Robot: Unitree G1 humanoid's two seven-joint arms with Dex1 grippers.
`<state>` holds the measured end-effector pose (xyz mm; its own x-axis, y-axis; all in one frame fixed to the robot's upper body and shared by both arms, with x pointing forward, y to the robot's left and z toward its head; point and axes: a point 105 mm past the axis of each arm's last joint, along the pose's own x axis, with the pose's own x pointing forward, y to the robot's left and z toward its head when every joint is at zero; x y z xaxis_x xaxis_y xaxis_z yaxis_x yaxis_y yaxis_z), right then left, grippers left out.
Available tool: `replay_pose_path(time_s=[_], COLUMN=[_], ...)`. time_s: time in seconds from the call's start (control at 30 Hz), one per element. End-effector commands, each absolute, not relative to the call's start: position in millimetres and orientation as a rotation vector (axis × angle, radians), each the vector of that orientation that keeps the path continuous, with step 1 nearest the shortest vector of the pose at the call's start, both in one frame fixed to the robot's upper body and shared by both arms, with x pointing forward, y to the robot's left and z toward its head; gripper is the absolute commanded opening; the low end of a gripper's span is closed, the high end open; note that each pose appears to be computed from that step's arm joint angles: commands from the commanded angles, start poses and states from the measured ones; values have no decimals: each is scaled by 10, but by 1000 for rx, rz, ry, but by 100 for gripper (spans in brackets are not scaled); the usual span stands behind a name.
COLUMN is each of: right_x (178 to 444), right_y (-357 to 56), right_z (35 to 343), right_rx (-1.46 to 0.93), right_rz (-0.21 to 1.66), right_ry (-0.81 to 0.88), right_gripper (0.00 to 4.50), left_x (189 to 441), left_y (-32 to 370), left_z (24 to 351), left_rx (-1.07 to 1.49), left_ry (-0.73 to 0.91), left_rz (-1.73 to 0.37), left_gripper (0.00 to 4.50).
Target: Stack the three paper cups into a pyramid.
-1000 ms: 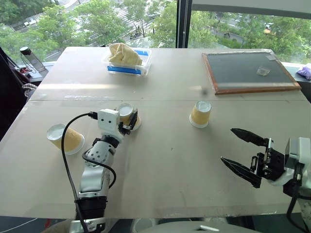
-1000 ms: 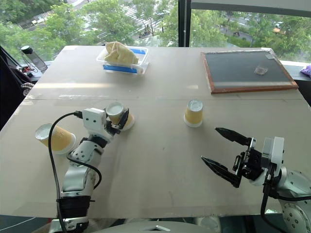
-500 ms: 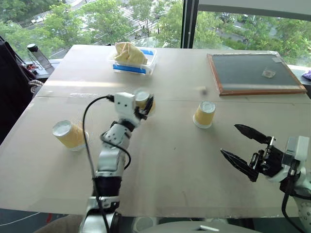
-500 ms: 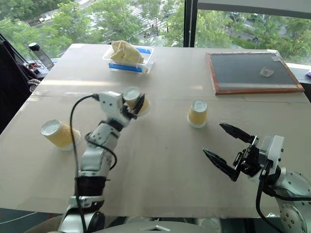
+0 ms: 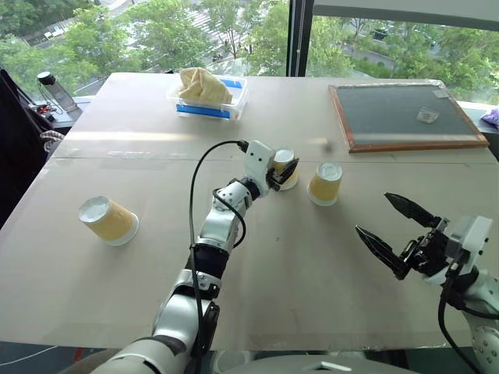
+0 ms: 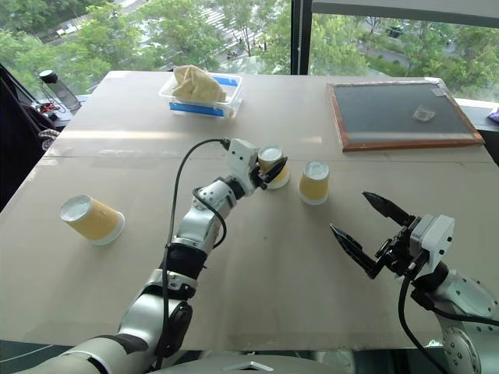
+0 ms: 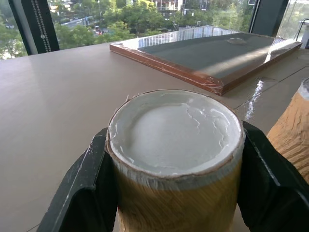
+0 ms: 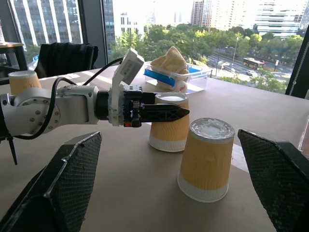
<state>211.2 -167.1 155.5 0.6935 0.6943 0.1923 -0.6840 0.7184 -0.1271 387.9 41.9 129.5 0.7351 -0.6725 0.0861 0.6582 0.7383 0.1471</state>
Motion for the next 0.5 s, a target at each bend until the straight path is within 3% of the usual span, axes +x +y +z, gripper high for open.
replay_pose_path(time_s=[0.03,0.5], right_x=[2064,2046], right_y=[-1724,-1720], right_z=[1598,1566], right_rx=[-71,-83], right_rz=[756,753], right_ry=[-267,-264], right_gripper=[450,450], left_x=[3822,3679], left_y=[292,166], left_z=[1323,1311], left_rx=[117,80], left_ry=[-162,-168], left_rz=[-791,-850], left_gripper=[257,257])
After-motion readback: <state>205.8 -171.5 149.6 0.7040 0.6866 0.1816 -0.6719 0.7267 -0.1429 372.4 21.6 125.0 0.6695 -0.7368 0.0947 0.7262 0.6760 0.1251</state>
